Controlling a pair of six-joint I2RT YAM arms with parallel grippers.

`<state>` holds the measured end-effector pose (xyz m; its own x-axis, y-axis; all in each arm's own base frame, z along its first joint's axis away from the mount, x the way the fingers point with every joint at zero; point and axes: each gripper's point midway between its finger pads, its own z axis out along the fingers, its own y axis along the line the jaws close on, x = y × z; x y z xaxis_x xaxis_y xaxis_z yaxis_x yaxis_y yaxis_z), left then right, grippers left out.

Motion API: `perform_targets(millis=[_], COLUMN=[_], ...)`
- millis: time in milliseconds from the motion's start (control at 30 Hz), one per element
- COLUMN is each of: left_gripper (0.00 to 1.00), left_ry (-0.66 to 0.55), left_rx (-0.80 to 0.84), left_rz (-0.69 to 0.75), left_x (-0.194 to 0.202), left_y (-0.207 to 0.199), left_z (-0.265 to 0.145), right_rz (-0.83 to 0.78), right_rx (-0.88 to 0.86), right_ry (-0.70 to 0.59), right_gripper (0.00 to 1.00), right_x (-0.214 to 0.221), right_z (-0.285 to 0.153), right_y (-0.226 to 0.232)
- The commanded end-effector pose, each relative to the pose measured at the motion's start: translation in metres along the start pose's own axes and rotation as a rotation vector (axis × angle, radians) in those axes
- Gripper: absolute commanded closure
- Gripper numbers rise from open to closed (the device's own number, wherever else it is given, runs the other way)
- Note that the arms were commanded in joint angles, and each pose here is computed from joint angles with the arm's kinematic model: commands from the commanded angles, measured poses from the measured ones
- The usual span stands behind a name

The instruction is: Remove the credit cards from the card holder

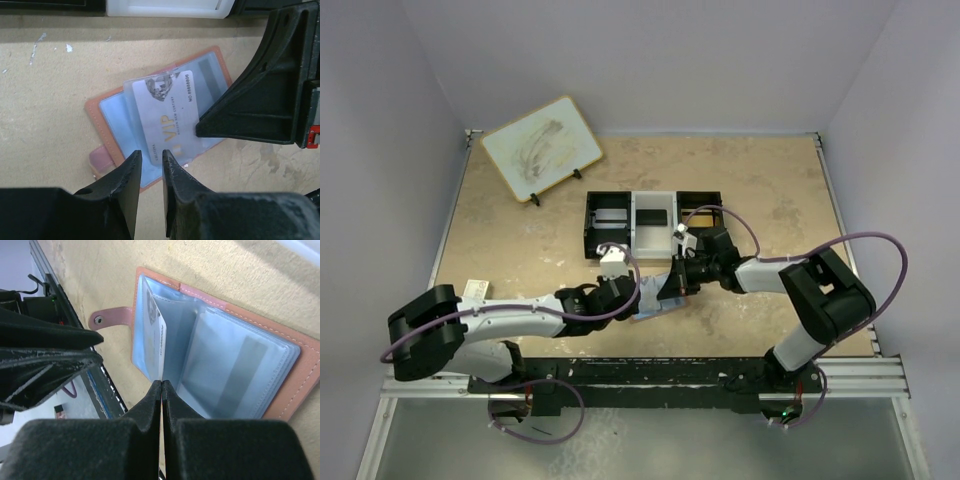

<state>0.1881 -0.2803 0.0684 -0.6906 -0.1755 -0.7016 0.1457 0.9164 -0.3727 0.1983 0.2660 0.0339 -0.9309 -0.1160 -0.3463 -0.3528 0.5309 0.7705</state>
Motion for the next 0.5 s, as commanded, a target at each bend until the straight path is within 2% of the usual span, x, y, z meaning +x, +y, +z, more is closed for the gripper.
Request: perform_targets(millis=[0, 167, 467], left_gripper=[0.79, 0.80, 0.92], left_ry=[-0.030, -0.009, 0.005], left_rx=[0.067, 0.017, -0.143], left_rz=[-0.023, -0.001, 0.034], left_x=[-0.017, -0.007, 0.017], left_y=[-0.035, -0.033, 0.005], left_z=[0.004, 0.019, 0.040], right_rz=[-0.040, -0.015, 0.020], right_rx=[-0.054, -0.064, -0.032], right_ry=[-0.014, 0.007, -0.015], right_gripper=[1.00, 1.00, 1.00], right_x=[-0.015, -0.007, -0.007], right_z=[0.006, 0.009, 0.005], right_y=[0.012, 0.007, 0.000])
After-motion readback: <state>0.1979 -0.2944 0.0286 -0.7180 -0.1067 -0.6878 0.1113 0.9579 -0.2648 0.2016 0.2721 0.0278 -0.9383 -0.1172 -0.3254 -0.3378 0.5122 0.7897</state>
